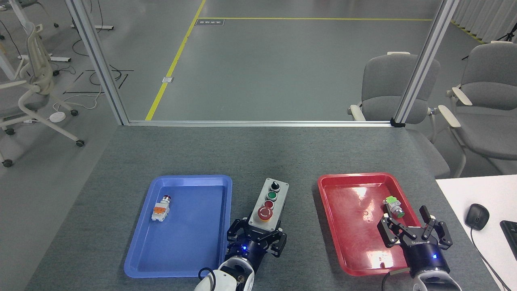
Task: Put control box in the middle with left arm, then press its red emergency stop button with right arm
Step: 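Lift the control box with the left gripper and carry it toward the table middle, then set the control box down between the trays and open the left gripper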
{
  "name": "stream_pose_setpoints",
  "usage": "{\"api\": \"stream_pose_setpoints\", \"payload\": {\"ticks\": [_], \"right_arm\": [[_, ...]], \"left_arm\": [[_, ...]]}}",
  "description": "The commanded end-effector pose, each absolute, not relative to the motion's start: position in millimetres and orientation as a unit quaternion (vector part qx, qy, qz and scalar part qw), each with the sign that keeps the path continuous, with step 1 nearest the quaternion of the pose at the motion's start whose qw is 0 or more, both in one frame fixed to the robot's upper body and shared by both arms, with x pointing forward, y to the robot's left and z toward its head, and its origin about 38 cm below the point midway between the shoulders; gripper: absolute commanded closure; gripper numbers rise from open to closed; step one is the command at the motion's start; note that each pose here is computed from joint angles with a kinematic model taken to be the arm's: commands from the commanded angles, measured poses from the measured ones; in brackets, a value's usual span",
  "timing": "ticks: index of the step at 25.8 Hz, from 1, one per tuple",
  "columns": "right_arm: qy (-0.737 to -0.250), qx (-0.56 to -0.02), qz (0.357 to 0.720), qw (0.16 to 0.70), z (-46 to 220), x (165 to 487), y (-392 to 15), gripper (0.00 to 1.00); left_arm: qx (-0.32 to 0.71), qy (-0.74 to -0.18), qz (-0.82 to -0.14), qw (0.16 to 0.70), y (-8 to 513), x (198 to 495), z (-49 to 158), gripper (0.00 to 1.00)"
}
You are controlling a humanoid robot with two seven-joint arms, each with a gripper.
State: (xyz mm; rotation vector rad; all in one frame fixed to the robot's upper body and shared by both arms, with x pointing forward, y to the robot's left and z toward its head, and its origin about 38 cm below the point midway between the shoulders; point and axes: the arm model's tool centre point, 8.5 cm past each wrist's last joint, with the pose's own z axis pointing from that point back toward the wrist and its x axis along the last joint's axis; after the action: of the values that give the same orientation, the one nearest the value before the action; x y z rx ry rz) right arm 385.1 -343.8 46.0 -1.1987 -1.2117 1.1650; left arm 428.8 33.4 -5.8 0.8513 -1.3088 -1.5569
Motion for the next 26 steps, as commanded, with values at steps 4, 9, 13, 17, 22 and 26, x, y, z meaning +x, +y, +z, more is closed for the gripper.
{"api": "stream_pose_setpoints", "payload": {"ticks": [4,9,13,17,22,26], "right_arm": [[-0.503,-0.498,0.485,0.513,45.9,384.9,-344.0,0.02],[-0.502,-0.495,0.485,0.518,44.3,384.8,-342.4,0.02],[-0.502,-0.494,0.486,0.517,44.5,385.0,-341.6,0.02],[-0.501,-0.495,0.487,0.516,44.6,384.9,-343.4,0.02],[-0.501,-0.495,0.488,0.515,44.8,384.9,-343.5,0.02],[-0.501,-0.494,0.488,0.516,43.9,384.4,-342.4,0.02]], "left_arm": [[0.329,-0.531,-0.662,0.414,10.3,413.6,-11.8,1.00],[0.320,-0.532,-0.668,0.410,6.4,410.2,-13.8,1.00],[0.314,-0.524,-0.678,0.409,4.2,407.5,-17.1,1.00],[0.307,-0.510,-0.687,0.416,5.0,406.6,-20.7,0.82],[0.309,-0.508,-0.687,0.417,4.7,406.8,-19.9,0.49],[0.309,-0.509,-0.687,0.417,4.3,407.1,-19.0,0.33]]}}
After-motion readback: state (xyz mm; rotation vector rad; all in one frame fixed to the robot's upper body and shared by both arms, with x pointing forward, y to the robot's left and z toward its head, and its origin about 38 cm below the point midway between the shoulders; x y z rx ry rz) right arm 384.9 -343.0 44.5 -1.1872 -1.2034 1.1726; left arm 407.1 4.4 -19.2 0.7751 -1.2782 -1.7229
